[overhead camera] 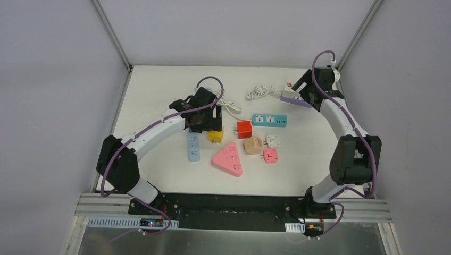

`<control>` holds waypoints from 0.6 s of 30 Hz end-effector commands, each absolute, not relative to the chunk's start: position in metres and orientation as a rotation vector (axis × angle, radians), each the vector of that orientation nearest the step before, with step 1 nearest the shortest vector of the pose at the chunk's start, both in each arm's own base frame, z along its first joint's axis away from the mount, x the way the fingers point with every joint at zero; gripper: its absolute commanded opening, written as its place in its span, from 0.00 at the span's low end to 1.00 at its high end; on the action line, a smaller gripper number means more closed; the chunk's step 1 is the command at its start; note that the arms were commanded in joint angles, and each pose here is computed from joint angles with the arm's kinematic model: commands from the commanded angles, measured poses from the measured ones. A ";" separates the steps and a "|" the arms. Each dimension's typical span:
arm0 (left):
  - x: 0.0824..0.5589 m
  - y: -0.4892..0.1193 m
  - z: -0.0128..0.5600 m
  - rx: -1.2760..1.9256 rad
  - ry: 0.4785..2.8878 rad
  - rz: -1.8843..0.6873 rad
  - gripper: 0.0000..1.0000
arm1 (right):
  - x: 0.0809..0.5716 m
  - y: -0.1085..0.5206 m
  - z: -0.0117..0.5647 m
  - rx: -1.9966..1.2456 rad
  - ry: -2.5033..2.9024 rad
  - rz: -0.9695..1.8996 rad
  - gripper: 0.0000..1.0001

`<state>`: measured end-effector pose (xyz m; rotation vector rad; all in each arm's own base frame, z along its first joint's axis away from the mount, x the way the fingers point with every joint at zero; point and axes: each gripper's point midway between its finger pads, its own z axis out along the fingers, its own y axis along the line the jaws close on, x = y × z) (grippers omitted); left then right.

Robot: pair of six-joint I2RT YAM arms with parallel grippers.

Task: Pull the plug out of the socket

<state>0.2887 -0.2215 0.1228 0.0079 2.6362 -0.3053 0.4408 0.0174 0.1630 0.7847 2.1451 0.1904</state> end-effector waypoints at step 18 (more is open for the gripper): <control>0.269 -0.167 0.214 -0.035 2.296 -0.319 0.86 | 0.541 -0.009 0.132 0.683 2.175 0.068 0.74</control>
